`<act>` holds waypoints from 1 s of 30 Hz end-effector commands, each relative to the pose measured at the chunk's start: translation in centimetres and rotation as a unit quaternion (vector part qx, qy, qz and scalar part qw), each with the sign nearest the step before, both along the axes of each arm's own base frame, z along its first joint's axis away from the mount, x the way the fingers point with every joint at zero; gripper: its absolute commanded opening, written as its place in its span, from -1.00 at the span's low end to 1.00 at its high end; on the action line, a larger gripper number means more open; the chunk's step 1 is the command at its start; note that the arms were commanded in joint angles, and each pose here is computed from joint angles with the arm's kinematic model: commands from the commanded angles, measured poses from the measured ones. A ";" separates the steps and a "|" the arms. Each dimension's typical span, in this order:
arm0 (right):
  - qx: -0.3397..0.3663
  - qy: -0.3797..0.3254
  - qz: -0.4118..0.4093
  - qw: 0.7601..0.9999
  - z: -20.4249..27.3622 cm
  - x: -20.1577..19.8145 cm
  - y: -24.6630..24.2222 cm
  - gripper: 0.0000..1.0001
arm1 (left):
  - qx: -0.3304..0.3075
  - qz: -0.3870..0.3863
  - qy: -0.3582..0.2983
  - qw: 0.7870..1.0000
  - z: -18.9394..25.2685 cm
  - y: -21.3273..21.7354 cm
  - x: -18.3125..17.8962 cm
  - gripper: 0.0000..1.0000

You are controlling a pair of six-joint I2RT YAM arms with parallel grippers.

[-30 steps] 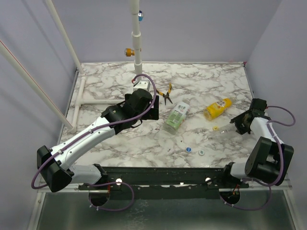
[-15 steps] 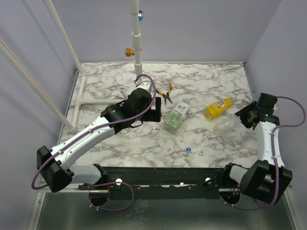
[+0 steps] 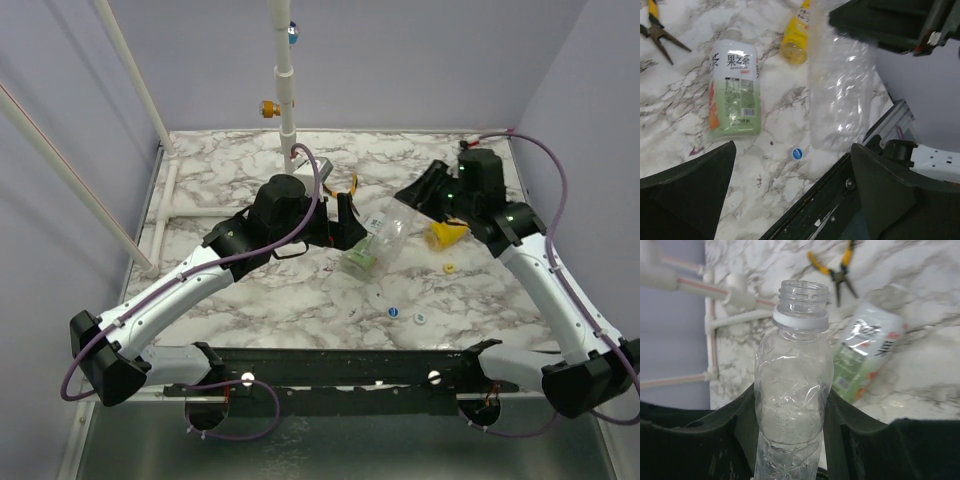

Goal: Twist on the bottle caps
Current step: Pick up the plastic bottle at the center of the board.

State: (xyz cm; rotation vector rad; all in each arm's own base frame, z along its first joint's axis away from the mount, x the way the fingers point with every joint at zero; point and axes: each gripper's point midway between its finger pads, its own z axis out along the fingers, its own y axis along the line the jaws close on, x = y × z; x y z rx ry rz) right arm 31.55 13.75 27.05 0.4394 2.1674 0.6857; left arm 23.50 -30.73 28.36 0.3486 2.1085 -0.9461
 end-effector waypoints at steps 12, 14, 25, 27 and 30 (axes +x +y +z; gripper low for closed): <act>0.071 -0.061 0.134 0.987 6.2 -1.0 14.1 -0.43 | -0.088 -0.007 -0.024 0.996 3.4 -0.2 0.4 0.97; 0.084 -0.066 0.142 0.984 6.6 -1.1 14.8 -0.43 | -0.089 -0.011 -0.011 0.996 2.7 -0.4 0.2 0.97; 0.095 -0.062 0.166 0.980 5.9 -2.2 17.4 -0.43 | -0.103 -0.012 0.009 0.995 2.1 -1.3 0.5 0.93; 0.090 -0.060 0.161 0.981 5.7 -2.1 17.1 -0.41 | -0.104 -0.008 0.012 0.994 1.9 -1.2 0.5 0.88; 0.088 -0.061 0.157 0.982 5.6 -2.3 16.8 -0.33 | -0.106 -0.004 0.012 0.994 1.8 -1.1 0.5 0.75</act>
